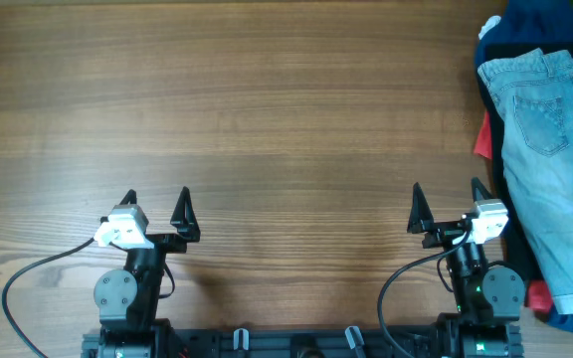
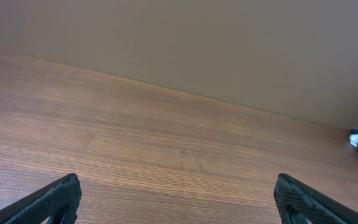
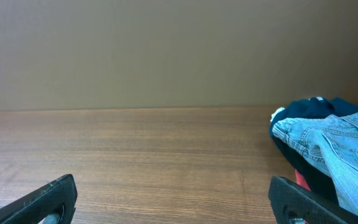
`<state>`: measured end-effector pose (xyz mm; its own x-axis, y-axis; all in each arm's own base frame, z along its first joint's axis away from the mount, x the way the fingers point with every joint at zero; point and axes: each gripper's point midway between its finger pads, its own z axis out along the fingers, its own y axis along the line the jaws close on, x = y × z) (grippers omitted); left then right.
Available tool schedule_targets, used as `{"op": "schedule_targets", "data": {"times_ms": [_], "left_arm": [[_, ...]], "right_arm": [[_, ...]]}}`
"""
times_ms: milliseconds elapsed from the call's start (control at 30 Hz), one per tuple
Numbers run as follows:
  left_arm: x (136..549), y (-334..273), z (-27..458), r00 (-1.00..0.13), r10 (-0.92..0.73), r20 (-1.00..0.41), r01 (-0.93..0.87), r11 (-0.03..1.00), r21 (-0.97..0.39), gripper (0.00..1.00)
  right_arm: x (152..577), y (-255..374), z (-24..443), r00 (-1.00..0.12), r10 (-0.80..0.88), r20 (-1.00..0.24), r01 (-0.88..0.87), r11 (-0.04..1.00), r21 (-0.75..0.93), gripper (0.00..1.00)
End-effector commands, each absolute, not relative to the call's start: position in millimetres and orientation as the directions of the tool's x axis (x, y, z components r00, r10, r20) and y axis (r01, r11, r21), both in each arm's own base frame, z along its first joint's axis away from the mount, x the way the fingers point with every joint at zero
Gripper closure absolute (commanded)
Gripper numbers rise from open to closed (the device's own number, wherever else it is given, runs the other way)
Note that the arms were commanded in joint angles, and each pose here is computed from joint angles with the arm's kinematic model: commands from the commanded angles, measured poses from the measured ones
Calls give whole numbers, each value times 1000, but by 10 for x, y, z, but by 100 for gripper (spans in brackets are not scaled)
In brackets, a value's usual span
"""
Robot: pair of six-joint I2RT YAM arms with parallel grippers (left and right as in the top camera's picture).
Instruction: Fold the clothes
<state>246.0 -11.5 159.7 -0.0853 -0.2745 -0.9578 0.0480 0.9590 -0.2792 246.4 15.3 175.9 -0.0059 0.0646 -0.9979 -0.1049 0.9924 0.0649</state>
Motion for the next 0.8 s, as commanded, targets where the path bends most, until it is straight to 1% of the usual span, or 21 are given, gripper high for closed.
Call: {"op": "schedule_targets", "data": {"times_ms": [0, 767], "left_arm": [[2457, -146, 1577, -90, -254, -963, 65, 963, -260, 0], [2457, -146, 1576, -90, -254, -963, 65, 963, -260, 0]], "right_arm": [[2461, 180, 1762, -2, 52, -999, -121, 991, 52, 0], [2461, 180, 1762, -2, 52, -999, -121, 991, 52, 0]]}}
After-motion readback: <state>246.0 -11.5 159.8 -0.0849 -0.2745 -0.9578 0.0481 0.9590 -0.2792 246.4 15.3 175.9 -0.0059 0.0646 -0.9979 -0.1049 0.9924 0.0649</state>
